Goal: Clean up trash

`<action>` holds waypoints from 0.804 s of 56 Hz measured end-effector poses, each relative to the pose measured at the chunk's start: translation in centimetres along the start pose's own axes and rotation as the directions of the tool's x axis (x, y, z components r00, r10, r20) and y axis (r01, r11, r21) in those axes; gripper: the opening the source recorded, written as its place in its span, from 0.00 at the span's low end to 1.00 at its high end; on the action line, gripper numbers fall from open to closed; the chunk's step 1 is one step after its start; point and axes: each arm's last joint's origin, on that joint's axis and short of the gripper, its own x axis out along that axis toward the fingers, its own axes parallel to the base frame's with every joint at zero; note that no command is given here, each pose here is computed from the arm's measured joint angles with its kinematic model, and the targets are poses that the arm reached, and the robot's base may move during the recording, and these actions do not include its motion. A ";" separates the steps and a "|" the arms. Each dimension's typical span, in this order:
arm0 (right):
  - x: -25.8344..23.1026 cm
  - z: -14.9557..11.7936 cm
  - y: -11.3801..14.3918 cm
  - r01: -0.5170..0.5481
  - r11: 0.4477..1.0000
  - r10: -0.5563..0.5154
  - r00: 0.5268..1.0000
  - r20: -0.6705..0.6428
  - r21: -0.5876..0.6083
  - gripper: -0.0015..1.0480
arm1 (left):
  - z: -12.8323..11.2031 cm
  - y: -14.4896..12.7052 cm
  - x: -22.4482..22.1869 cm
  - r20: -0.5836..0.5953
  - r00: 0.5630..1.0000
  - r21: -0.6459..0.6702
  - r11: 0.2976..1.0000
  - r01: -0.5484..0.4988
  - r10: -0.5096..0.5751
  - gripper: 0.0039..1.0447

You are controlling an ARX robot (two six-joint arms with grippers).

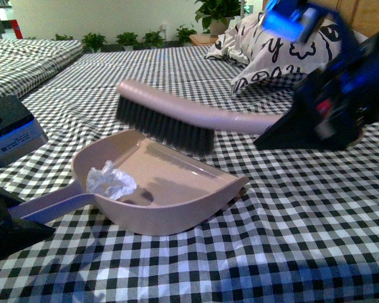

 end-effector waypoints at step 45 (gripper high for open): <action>-18.5 -5.3 3.9 0.419 0.762 -0.585 0.772 0.247 0.494 0.20 | 1.6 1.8 -4.8 0.233 0.771 -0.375 0.786 -0.491 0.593 0.26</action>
